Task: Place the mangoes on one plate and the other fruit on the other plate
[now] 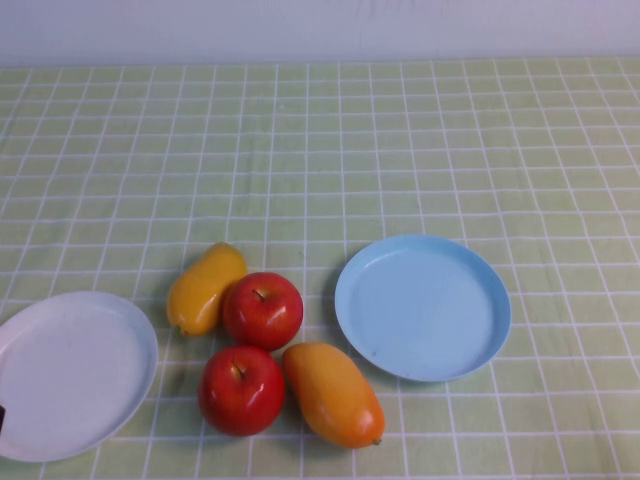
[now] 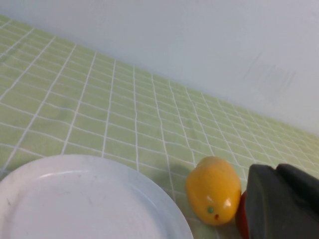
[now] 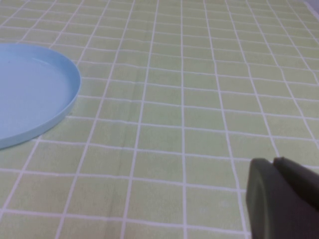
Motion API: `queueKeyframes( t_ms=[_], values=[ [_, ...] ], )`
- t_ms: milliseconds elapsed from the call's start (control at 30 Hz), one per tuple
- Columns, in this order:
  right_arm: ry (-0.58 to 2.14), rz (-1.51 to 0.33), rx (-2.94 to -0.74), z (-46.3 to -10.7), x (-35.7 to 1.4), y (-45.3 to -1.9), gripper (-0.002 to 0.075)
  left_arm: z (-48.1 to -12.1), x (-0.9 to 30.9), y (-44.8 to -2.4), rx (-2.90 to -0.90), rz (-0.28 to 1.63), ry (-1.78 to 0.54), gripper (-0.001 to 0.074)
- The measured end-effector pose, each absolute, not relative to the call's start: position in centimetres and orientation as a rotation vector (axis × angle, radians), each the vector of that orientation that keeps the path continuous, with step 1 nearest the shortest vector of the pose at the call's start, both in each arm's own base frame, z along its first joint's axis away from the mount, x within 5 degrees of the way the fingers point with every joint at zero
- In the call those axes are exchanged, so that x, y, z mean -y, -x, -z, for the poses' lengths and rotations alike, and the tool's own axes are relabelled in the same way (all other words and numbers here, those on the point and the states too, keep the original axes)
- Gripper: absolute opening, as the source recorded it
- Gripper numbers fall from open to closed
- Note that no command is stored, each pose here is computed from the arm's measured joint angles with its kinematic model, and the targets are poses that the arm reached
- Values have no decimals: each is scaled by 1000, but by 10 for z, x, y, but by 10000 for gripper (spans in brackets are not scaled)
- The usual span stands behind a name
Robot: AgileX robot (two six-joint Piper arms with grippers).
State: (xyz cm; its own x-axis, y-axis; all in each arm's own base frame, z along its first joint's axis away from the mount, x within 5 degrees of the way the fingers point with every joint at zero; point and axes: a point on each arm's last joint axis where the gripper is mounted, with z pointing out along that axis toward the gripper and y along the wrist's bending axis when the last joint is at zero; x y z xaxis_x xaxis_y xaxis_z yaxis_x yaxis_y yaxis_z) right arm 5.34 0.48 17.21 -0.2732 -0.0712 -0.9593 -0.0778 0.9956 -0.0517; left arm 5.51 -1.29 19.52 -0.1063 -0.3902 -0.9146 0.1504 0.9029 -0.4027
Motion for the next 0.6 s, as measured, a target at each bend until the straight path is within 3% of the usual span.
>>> queueKeyframes(
  t_ms=[200,333,600],
  values=[
    [108,-6,-1849,-172,-5,-53,-16,-195,14,-55,-1625,501,213,-5],
    [108,-6,-1849,-172,-5,-53,-16,-215,20,-52,-1661,554,170,-5],
    [108,-6,-1849,-172,-5,-53,-16,-258,36,-81,-2076,551,-18,-5]
  ],
)
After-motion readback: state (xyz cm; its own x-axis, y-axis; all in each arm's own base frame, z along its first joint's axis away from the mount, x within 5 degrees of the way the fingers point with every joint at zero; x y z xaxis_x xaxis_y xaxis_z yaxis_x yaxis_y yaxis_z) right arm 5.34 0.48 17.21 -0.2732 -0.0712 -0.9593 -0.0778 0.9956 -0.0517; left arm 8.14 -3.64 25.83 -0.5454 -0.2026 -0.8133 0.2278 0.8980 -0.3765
